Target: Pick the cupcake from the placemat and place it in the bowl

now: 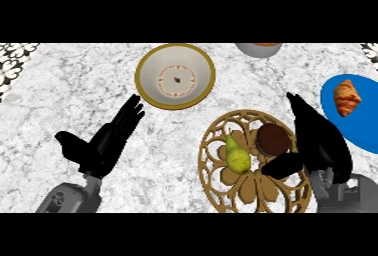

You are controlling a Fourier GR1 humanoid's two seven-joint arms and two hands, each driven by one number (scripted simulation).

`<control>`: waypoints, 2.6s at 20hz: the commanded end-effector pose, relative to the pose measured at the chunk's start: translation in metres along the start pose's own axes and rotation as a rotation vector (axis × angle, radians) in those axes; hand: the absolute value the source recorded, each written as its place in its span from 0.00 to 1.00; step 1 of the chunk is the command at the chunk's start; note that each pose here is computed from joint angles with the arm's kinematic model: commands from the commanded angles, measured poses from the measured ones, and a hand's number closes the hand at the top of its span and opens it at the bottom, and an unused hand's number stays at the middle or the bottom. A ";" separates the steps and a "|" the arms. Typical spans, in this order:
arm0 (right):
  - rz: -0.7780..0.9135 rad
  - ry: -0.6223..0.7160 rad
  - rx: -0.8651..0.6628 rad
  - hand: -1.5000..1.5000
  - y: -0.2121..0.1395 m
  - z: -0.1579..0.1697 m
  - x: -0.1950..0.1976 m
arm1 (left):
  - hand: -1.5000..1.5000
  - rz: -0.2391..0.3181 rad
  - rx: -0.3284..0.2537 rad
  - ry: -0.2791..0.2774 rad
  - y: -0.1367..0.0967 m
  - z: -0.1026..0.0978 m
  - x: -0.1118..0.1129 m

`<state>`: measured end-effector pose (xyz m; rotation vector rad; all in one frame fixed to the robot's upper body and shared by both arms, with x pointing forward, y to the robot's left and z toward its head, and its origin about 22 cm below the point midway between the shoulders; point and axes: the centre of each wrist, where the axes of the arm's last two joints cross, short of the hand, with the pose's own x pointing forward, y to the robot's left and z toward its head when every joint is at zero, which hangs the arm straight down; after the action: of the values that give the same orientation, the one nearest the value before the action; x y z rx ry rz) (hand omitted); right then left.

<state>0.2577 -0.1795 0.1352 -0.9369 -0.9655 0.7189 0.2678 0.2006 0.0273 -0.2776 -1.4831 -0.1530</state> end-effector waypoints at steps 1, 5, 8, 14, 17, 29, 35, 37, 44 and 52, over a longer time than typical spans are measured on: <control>0.074 0.235 0.069 0.00 0.003 -0.003 0.020 | 0.50 0.008 0.001 0.021 0.003 0.004 -0.009; 0.118 0.283 0.113 0.00 0.001 -0.023 0.017 | 0.50 0.000 0.028 0.008 0.011 0.006 -0.001; 0.121 0.300 0.152 0.00 0.026 -0.013 0.015 | 0.50 0.010 0.014 0.002 0.003 0.002 -0.008; 0.144 0.310 0.180 0.00 0.026 -0.039 0.022 | 0.50 0.005 0.002 -0.013 -0.002 0.000 0.003; 0.169 0.287 0.153 0.00 0.028 -0.028 0.033 | 0.50 0.002 0.032 0.003 -0.006 -0.009 -0.005; 0.175 0.305 0.155 0.00 0.053 -0.042 0.015 | 0.50 0.037 0.021 0.001 -0.009 -0.009 0.001; 0.154 0.324 0.130 0.00 0.077 -0.048 0.008 | 0.50 0.018 0.022 -0.010 0.013 0.006 -0.003; 0.151 0.333 0.126 0.00 0.068 -0.060 0.012 | 0.50 0.013 0.026 0.005 0.000 0.007 -0.020; 0.146 0.321 0.126 0.00 0.082 -0.052 0.004 | 0.50 0.009 0.004 0.009 -0.010 0.010 -0.003; 0.176 0.204 0.088 1.00 0.095 -0.053 0.017 | 0.50 0.020 0.018 0.001 0.020 0.011 -0.008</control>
<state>0.3056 -0.1628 0.0515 -0.9779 -0.7131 0.7743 0.2649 0.2089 0.0255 -0.2719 -1.4828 -0.1269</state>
